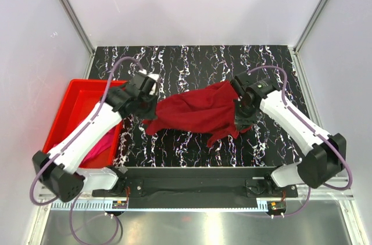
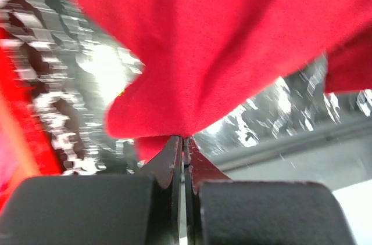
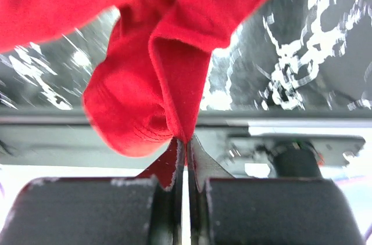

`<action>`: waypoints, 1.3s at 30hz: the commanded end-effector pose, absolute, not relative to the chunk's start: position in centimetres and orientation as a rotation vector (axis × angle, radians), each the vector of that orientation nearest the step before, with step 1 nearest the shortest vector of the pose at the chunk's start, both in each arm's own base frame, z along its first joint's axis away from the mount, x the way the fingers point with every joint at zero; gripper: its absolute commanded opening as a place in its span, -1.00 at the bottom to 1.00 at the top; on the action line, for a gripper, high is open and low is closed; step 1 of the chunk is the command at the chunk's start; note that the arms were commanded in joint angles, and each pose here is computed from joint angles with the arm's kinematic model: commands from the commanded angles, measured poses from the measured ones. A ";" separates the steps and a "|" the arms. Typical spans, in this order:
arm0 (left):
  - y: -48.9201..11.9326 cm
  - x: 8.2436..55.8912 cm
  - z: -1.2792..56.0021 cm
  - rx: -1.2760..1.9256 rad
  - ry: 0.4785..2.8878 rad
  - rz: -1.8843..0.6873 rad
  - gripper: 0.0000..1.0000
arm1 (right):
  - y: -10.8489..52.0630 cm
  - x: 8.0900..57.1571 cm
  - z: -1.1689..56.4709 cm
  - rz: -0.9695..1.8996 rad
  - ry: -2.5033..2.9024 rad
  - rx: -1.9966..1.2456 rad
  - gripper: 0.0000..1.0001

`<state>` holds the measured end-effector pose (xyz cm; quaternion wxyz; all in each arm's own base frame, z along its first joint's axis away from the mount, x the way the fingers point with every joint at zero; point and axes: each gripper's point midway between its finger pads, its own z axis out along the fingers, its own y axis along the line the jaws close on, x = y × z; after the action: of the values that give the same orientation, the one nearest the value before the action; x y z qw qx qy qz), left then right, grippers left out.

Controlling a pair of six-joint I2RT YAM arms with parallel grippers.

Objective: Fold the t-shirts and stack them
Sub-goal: Flatten the tshirt out

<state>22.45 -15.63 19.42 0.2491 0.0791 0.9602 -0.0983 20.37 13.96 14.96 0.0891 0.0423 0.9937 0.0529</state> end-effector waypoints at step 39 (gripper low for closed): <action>-20.0 22.1 5.1 0.178 2.778 -0.484 -0.31 | 18.7 21.7 10.0 0.537 3.055 0.121 0.48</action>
<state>19.49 -18.68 3.72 0.1156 0.0489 0.9800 -0.1547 21.21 18.79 9.48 0.0086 0.0138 0.9895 0.1440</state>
